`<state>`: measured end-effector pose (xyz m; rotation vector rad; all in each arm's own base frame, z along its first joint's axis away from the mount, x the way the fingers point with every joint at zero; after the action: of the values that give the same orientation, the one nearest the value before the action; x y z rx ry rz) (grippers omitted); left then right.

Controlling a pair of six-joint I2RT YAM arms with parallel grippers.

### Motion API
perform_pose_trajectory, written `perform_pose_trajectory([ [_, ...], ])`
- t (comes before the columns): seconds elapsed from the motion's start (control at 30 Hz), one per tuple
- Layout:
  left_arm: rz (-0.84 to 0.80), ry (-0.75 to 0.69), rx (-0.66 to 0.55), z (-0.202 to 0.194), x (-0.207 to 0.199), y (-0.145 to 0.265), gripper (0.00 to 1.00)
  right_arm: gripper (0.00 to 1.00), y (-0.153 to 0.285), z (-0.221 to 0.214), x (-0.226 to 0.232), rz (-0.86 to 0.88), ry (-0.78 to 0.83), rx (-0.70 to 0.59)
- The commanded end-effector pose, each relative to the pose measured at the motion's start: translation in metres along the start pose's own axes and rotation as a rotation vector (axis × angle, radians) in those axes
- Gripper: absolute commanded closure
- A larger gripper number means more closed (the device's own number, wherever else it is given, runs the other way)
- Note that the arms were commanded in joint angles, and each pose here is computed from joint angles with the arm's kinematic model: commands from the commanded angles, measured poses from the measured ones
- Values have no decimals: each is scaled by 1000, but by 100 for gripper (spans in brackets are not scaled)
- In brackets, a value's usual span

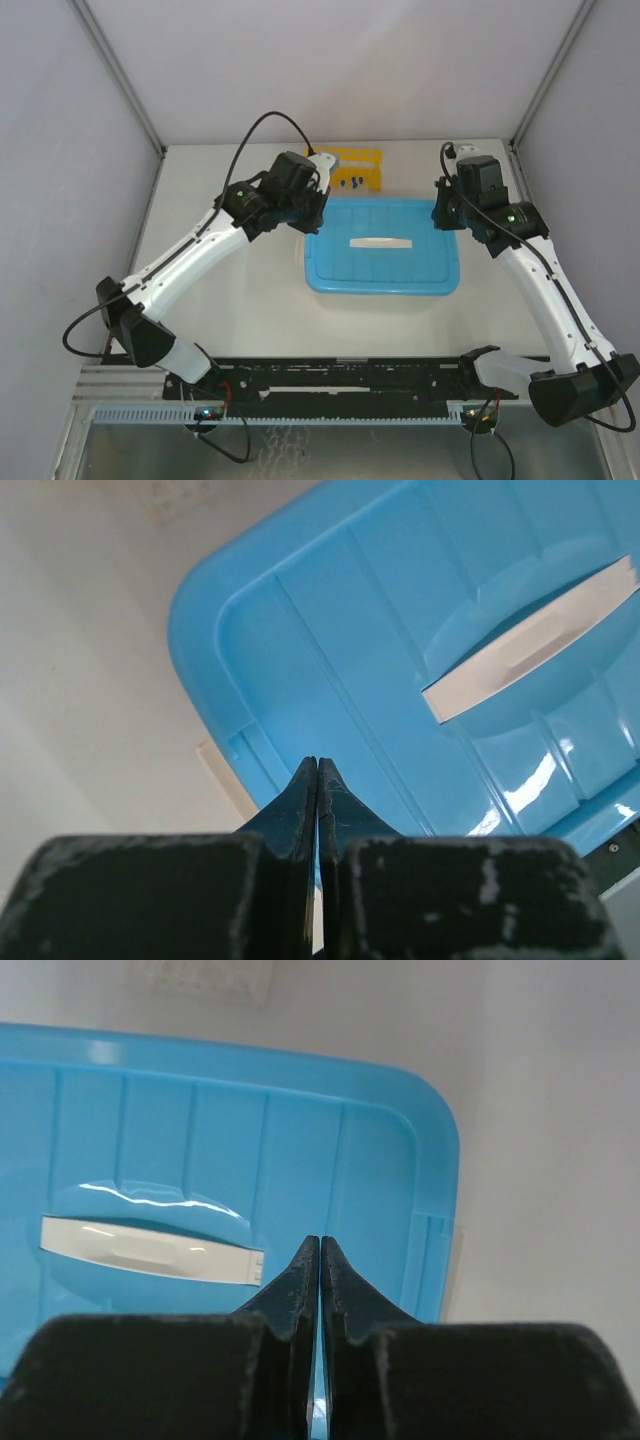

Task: Organize the chemistry lab equipment
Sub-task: Close the lid of the storage box.

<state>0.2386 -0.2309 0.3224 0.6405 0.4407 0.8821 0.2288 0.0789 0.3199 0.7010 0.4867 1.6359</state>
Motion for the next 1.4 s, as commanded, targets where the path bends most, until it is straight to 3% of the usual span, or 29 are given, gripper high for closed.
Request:
perform_pose_trajectory([
  [0.0, 25, -32, 46, -12, 1, -9, 99, 100, 12, -5, -2, -20, -18, -36],
  [0.4, 98, -15, 233, -51, 8, -31, 100, 100, 12, -17, -4, -25, -24, 7],
  [1.07, 205, 5, 355, -94, 21, -35, 100, 100, 14, -21, -5, -25, -21, 18],
  [1.37, 252, -4, 310, -79, 24, -18, 100, 100, 12, -21, -3, -11, -17, 24],
])
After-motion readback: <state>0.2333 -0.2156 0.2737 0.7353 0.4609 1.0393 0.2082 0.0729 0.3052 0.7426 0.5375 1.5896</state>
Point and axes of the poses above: each gripper's point midway between its finger pads, its own y axis back along the fingers, its own x axis along the line the jaws close on, z = x × y, the point moved 9 cm from there along y, back along the fingers, and after that the axes turned 3 degrees about -y, right-handed, at the moved point
